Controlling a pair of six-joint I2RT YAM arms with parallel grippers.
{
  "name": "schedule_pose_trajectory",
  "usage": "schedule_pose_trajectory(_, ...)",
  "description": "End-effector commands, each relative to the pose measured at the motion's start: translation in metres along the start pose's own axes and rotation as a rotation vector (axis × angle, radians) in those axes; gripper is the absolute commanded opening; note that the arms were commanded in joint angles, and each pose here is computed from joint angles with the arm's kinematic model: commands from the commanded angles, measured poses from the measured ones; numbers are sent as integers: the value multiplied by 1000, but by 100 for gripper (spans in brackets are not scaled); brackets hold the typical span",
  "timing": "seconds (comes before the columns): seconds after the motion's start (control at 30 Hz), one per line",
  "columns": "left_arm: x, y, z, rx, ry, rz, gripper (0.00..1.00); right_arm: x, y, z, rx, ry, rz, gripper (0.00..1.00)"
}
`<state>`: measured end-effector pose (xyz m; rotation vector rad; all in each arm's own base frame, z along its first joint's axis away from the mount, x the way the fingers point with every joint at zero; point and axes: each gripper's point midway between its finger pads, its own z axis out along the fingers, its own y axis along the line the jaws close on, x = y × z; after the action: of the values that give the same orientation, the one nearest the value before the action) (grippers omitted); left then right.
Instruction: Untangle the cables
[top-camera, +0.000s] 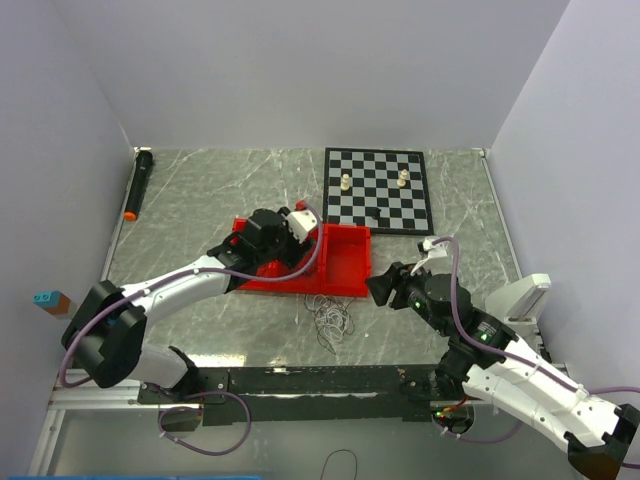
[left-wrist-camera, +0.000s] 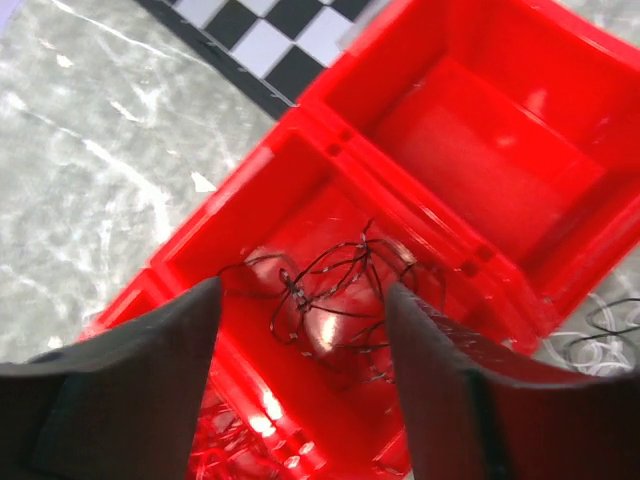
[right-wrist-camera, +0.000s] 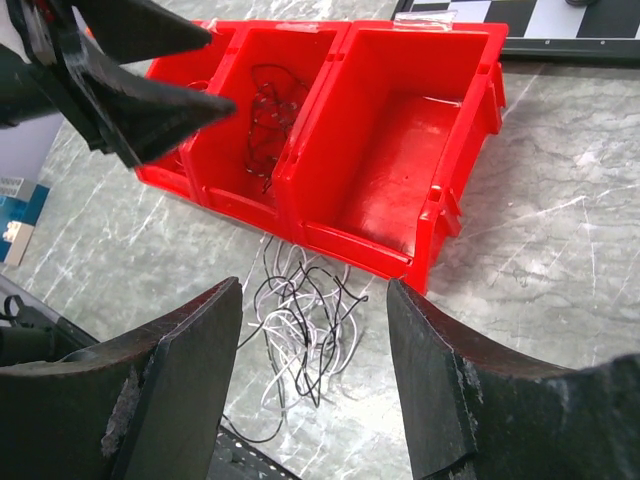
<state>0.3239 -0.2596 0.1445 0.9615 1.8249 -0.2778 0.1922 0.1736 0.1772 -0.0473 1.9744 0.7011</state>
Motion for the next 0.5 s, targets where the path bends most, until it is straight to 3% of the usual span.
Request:
schedule_pose_trajectory(0.0, -34, -5, 4, 34, -92, 5, 77, -2, 3, 1, -9, -15, 7, 66)
schedule_pose_trajectory(0.17, -59, -30, -13, 204, -110, 92, 87, 3, 0, 2, -2, -2, 11, 66)
schedule_pose_trajectory(0.37, -60, -138, -63, 659, -157, 356, 91, 2, 0, 3, 2, -1, 8, 66)
schedule_pose_trajectory(0.47, -47, -177, -72, 780, -141, 435, 91, 1, -2, 2, 12, -6, 9, 66)
